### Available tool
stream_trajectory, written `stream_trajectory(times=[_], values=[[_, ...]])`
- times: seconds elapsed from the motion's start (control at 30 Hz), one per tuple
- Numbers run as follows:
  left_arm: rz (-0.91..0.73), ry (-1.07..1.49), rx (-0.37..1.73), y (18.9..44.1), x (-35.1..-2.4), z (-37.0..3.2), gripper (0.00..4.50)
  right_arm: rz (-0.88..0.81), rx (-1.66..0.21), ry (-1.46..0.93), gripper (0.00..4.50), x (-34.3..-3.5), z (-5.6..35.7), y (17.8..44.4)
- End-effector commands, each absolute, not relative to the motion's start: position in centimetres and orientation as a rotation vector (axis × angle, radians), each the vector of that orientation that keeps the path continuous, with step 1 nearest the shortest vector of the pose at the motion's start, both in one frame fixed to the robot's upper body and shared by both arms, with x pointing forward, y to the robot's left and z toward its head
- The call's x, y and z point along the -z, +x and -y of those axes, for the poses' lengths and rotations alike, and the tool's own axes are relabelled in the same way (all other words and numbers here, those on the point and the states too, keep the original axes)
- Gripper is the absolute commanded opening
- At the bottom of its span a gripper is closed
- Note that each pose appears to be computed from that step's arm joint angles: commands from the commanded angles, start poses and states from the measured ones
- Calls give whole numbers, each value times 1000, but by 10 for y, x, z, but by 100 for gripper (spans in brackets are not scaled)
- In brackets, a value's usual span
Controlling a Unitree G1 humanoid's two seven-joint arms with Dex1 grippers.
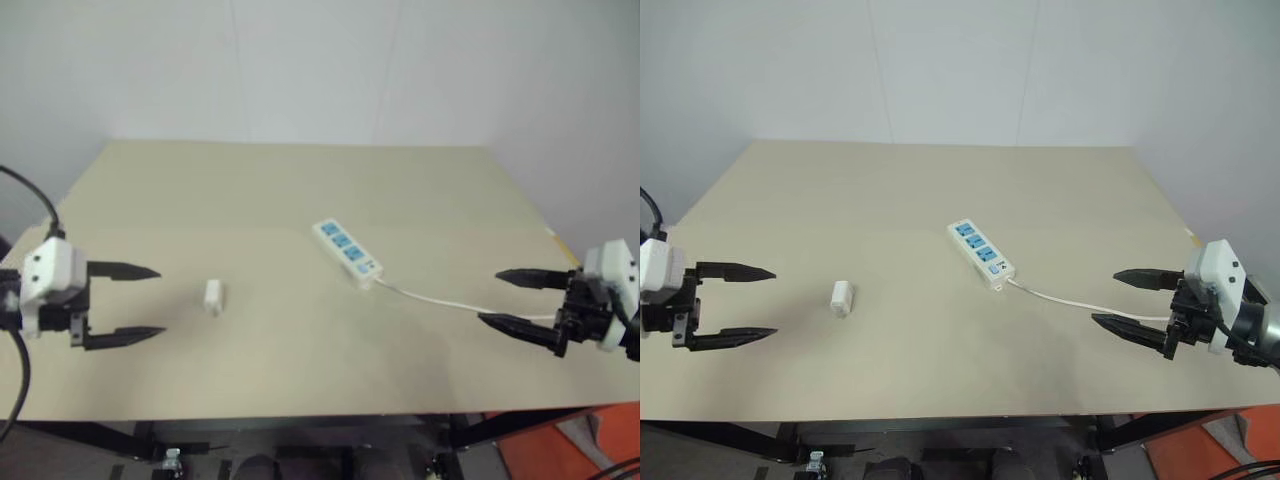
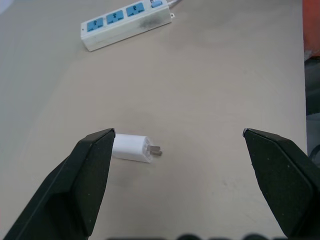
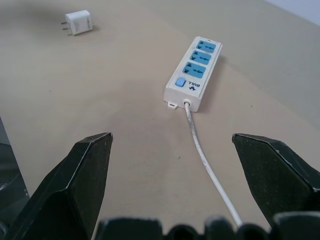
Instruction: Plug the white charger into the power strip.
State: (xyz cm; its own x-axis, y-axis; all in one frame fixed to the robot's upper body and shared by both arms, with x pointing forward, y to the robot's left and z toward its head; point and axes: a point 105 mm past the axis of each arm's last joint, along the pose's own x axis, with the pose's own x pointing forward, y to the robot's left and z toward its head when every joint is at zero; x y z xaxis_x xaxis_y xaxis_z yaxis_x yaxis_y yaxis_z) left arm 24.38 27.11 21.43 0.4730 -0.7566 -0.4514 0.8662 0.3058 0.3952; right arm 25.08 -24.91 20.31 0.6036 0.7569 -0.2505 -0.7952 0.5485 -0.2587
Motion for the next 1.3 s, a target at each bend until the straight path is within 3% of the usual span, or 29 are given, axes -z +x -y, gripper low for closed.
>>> stream_trajectory(times=[0.03, 0.53, 0.77, 0.9, 1.1, 1.3], values=[[-145, 684, 1069, 242, -228, -269, 447, -72, -905, -415, 450, -218, 253, 249], [-154, 704, 1044, 253, -228, -269, 447, -41, -892, -400, 450, -212, 241, 260], [-110, 691, 1053, 263, -226, -258, 447, 95, -606, -336, 450, -196, 204, 335], [-99, 676, 1049, 263, -224, -258, 447, 176, -579, -213, 450, -187, 170, 363], [-95, 671, 1043, 260, -222, -257, 447, 192, -579, -78, 450, -163, 127, 387], [-100, 662, 1042, 256, -218, -258, 447, 162, -572, -19, 450, -140, 110, 400]])
